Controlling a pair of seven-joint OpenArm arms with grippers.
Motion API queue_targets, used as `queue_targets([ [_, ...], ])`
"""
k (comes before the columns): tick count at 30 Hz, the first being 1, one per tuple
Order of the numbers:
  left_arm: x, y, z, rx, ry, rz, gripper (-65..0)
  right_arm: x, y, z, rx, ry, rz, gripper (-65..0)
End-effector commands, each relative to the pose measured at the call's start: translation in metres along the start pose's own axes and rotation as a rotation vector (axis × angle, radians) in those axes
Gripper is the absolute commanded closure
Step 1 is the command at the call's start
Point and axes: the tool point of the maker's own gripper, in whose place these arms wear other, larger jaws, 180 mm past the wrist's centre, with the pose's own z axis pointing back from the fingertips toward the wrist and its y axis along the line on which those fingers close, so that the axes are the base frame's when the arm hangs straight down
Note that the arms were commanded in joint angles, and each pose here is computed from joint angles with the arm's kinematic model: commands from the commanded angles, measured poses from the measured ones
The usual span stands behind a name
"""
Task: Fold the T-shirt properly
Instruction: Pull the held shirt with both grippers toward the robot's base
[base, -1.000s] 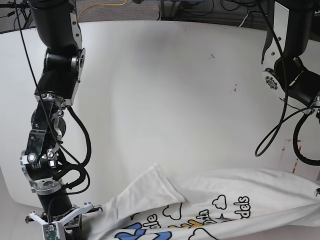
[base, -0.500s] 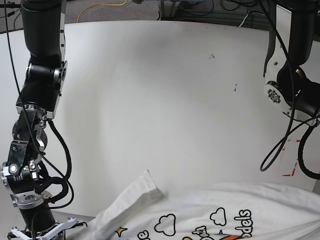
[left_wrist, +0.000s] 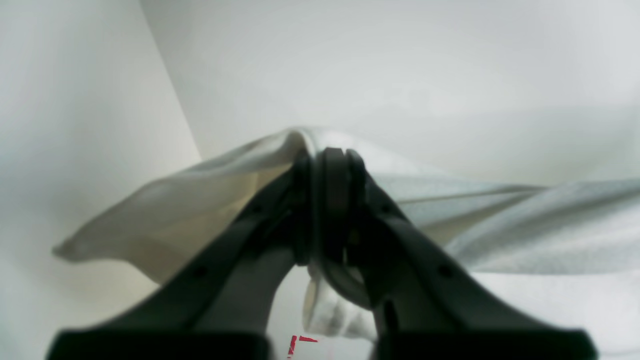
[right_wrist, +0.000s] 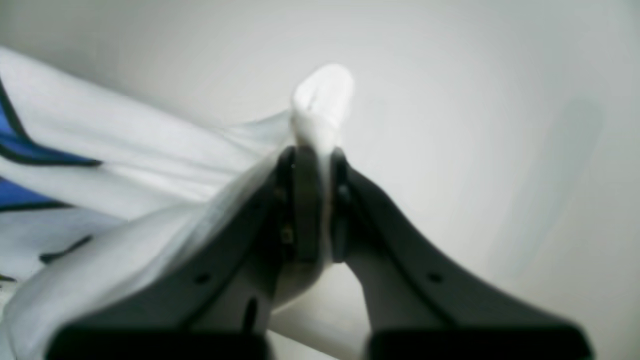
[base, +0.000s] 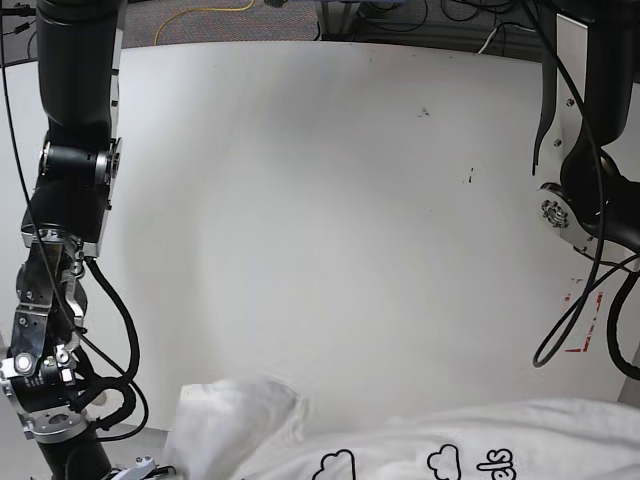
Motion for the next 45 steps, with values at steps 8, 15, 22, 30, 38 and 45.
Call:
queue_targets([
  [8,-0.021,-0.001,0.002,0.005,0.037,-0.028,-0.4,-0.025,-0.009,0.015,-0.041,0.046,-0.007,-0.3],
  [15,-0.063,-0.009,0.006,-0.01,0.129,-0.056,-0.4,-0.06,-0.003,0.034,-0.041,0.11,-0.026,-0.2],
  [22,-0.114,-0.021,0.019,-0.048,0.238,-0.102,-0.5,-0.09,0.002,0.059,-0.044,0.175,-0.037,-0.4],
  [30,-0.168,-0.021,0.039,-0.065,0.367,-0.129,-0.6,-0.128,0.021,0.089,-0.026,0.257,-0.073,-0.4],
  [38,-0.218,-0.021,0.063,-0.098,0.499,-0.165,-0.6,-0.167,0.037,0.124,-0.028,0.35,-0.132,-0.5],
  [45,-0.278,-0.018,0.104,-0.149,0.67,-0.205,-0.8,-0.223,0.069,0.181,-0.02,0.501,-0.218,-0.5],
])
